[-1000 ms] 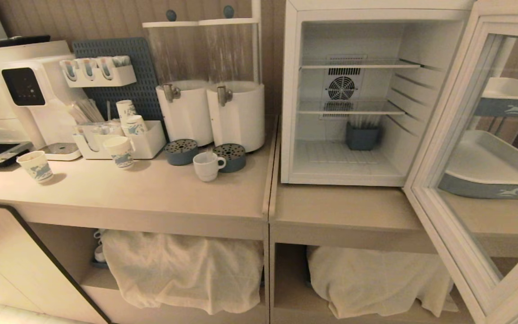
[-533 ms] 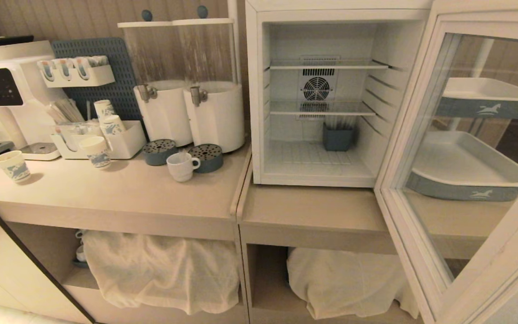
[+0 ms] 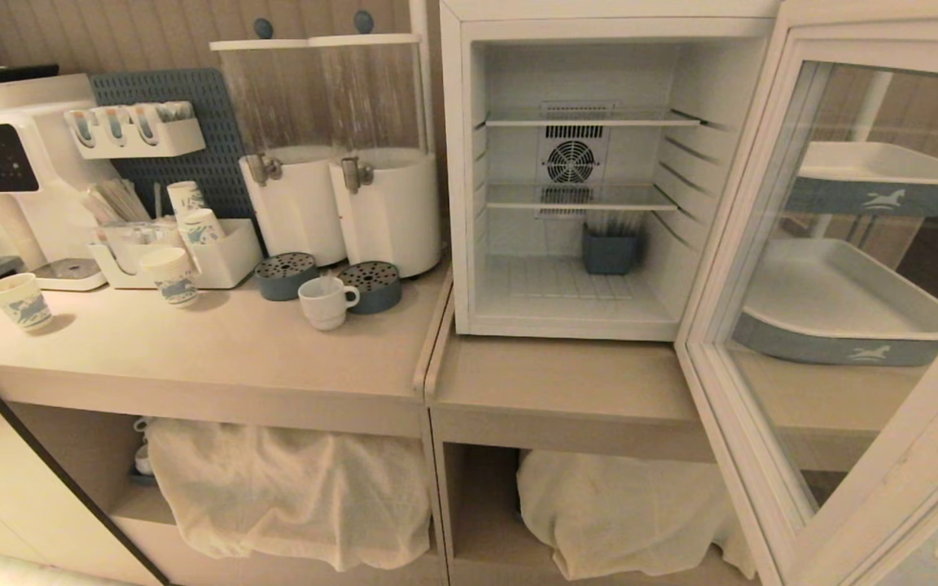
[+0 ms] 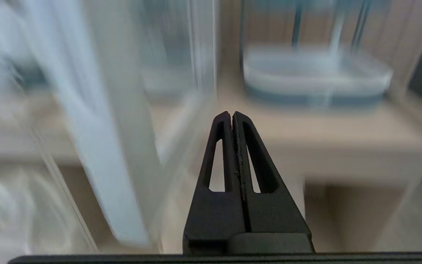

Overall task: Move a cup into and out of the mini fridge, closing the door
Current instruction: Close the freezer door

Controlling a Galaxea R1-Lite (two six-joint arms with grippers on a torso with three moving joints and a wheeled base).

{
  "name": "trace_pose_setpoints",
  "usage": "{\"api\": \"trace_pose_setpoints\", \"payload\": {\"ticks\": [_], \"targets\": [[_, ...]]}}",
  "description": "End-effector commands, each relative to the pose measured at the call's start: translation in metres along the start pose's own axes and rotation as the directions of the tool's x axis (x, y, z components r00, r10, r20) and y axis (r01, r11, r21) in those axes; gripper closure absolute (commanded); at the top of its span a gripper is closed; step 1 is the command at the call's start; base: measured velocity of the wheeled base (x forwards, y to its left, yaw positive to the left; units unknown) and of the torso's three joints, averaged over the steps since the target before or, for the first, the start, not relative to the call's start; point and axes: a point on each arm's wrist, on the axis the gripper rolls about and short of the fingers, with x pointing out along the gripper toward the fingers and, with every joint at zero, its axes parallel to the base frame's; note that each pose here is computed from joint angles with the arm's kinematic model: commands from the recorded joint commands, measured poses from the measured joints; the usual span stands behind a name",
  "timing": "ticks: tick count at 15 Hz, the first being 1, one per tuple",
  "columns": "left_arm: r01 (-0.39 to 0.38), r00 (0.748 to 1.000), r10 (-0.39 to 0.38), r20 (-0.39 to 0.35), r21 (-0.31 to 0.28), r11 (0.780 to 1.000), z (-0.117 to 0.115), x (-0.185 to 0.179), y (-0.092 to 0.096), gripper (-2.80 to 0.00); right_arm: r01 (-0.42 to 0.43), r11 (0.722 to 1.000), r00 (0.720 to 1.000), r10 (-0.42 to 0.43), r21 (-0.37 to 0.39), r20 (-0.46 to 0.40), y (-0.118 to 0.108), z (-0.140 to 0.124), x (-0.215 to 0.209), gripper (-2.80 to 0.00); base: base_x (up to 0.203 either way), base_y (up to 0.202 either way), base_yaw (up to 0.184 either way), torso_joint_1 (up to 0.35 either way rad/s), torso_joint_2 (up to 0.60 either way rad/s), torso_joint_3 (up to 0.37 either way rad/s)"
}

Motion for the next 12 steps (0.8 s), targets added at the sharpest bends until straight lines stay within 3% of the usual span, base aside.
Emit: {"api": "trace_pose_setpoints", "payload": {"ticks": [1, 2, 4, 6, 10, 12], "targets": [[-0.001, 1.000, 0.001, -0.002, 0.000, 1.000, 0.000, 0.000, 0.000, 0.00, -0.007, 1.000, 0.999, 0.007, 0.004, 0.052, 0.000, 0.037, -0.017, 0.00, 0.000, 0.000, 0.000, 0.000, 0.00, 0.000], [-0.001, 1.000, 0.001, -0.001, 0.000, 1.000, 0.000, 0.000, 0.000, 0.00, -0.012, 0.999, 0.999, 0.011, 0.031, 0.045, 0.000, 0.060, -0.024, 0.00, 0.000, 0.000, 0.000, 0.000, 0.00, 0.000], [-0.001, 1.000, 0.001, -0.002, -0.002, 1.000, 0.000, 0.000, 0.000, 0.00, -0.013, 0.990, 0.998, 0.021, 0.137, -0.055, -0.003, 0.089, -0.006, 0.00, 0.000, 0.000, 0.000, 0.000, 0.00, 0.000], [-0.001, 1.000, 0.001, -0.002, -0.002, 1.000, 0.000, 0.000, 0.000, 0.00, -0.106, 0.969, 0.978, 0.142, 0.222, -0.151, -0.011, 0.104, 0.017, 0.00, 0.000, 0.000, 0.000, 0.000, 0.00, 0.000], [-0.001, 1.000, 0.001, -0.002, -0.002, 1.000, 0.000, 0.000, 0.000, 0.00, -0.361, 0.871, 0.876, 0.439, 0.334, -0.199, -0.020, 0.109, 0.038, 0.00, 0.000, 0.000, 0.000, 0.000, 0.00, 0.000], [-0.001, 1.000, 0.001, -0.002, -0.002, 1.000, 0.000, 0.000, 0.000, 0.00, -0.380, 0.863, 0.857, 0.464, 0.332, -0.226, -0.013, 0.112, 0.053, 0.00, 0.000, 0.000, 0.000, 0.000, 0.00, 0.000]]}}
